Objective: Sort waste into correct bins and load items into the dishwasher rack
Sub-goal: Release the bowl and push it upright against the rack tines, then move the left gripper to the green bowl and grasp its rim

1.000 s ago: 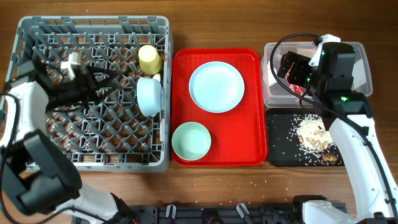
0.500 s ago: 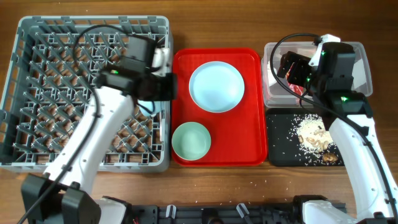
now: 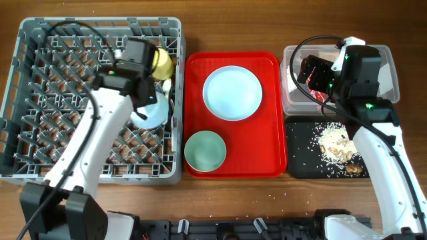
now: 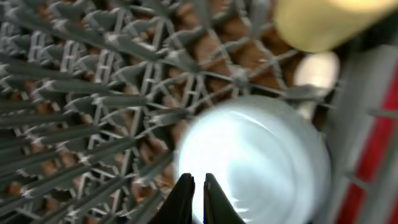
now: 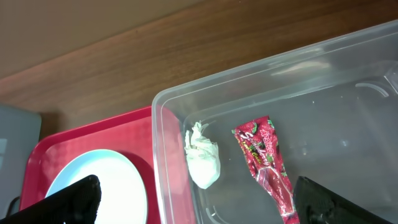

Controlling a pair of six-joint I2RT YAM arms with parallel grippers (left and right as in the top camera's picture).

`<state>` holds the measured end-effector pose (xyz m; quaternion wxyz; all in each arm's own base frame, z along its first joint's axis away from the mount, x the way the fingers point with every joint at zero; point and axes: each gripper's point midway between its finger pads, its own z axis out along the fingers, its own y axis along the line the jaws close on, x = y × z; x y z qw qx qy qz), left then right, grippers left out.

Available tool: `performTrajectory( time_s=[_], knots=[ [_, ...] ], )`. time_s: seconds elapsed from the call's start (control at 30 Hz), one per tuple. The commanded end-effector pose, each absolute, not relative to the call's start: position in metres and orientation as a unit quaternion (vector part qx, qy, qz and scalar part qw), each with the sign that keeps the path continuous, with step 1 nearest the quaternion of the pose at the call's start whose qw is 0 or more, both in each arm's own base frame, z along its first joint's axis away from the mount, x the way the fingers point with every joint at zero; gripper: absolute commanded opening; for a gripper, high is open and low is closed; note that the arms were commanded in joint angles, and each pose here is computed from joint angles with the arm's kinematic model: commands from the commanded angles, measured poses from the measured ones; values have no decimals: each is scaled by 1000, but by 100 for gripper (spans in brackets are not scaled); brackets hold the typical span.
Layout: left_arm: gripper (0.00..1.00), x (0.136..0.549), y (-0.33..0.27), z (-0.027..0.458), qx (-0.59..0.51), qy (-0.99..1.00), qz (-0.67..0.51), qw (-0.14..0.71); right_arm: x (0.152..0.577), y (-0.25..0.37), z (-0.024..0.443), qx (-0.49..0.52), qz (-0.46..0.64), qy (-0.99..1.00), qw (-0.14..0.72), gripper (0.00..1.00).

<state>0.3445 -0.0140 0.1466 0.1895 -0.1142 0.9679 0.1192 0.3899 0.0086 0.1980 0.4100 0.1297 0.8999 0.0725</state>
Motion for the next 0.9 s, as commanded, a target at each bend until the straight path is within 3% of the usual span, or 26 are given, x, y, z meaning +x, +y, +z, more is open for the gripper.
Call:
performTrajectory(
  time_s=[0.0, 0.1, 0.23, 0.33, 0.67, 0.77, 0.87],
  knots=[
    [6, 344, -1, 148, -142, 963, 130, 187, 391, 13, 197, 119, 76, 902, 408, 100],
    [5, 344, -26, 142, -132, 974, 59, 173, 391, 13, 197, 119, 76, 902, 408, 100],
    [5, 346, -99, 146, -96, 975, -138, 146, 391, 13, 197, 119, 76, 902, 408, 100],
    [9, 340, -133, 151, -61, 970, -193, 134, 391, 13, 197, 119, 76, 902, 408, 100],
    [32, 232, -231, 110, 109, 982, -147, 41, 391, 13, 197, 119, 76, 902, 408, 100],
    [40, 229, -239, 98, 132, 982, -118, 71, 391, 13, 197, 119, 76, 902, 408, 100],
    [40, 224, -251, 87, 149, 978, -123, 84, 391, 13, 197, 119, 76, 902, 408, 100]
  ],
)
